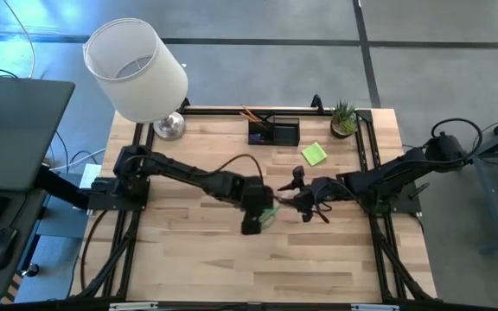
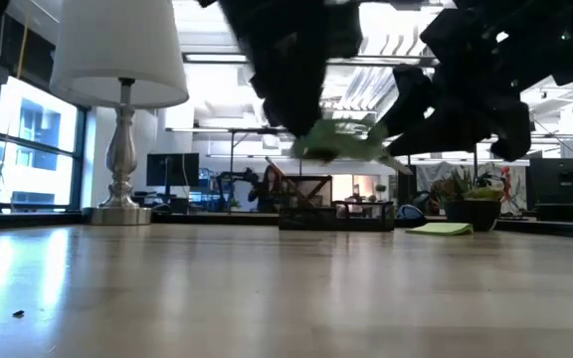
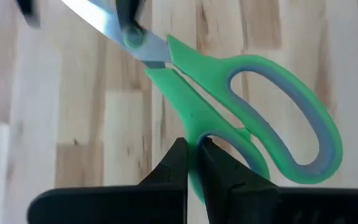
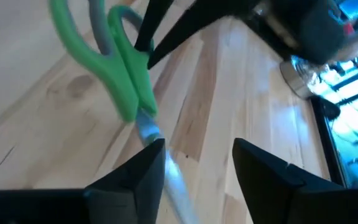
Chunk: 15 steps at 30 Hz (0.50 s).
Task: Pick and place office supplies into organizer
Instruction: Put the green scissors into the black desk organizer
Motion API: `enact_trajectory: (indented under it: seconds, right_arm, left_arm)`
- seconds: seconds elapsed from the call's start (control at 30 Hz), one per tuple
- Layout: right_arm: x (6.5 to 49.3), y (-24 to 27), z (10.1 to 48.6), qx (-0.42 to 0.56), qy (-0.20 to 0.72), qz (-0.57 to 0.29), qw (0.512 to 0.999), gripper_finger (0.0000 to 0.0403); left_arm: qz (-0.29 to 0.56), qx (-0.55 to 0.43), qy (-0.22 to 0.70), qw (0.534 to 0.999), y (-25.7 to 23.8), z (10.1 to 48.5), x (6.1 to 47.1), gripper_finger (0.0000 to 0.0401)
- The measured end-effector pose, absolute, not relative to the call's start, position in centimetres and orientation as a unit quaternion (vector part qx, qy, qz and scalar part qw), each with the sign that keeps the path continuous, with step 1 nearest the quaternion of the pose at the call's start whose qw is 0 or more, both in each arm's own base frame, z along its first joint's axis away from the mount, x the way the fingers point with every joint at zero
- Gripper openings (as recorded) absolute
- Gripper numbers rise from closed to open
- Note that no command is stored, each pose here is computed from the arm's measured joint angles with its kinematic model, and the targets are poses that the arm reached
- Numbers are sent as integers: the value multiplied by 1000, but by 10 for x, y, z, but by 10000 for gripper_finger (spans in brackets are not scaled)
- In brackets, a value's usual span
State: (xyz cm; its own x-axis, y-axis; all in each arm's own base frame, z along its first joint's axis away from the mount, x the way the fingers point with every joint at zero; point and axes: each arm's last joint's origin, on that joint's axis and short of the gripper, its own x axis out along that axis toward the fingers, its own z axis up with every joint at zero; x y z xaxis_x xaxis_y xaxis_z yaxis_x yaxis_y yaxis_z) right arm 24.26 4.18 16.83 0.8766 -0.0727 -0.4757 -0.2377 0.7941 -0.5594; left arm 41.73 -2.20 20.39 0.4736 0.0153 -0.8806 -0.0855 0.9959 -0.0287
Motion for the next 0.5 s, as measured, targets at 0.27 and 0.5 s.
enact_trajectory:
  seconds: [0.27, 0.5]
  right_arm:
    - [238, 49, 164, -323, 270, 45, 906, 170]
    - [231, 56, 168, -379, 286, -55, 878, 145]
  left_arm:
    - [38, -26, 488, 872, -9, 223, 425, 3]
    - [46, -15, 497, 866, -8, 222, 423, 1]
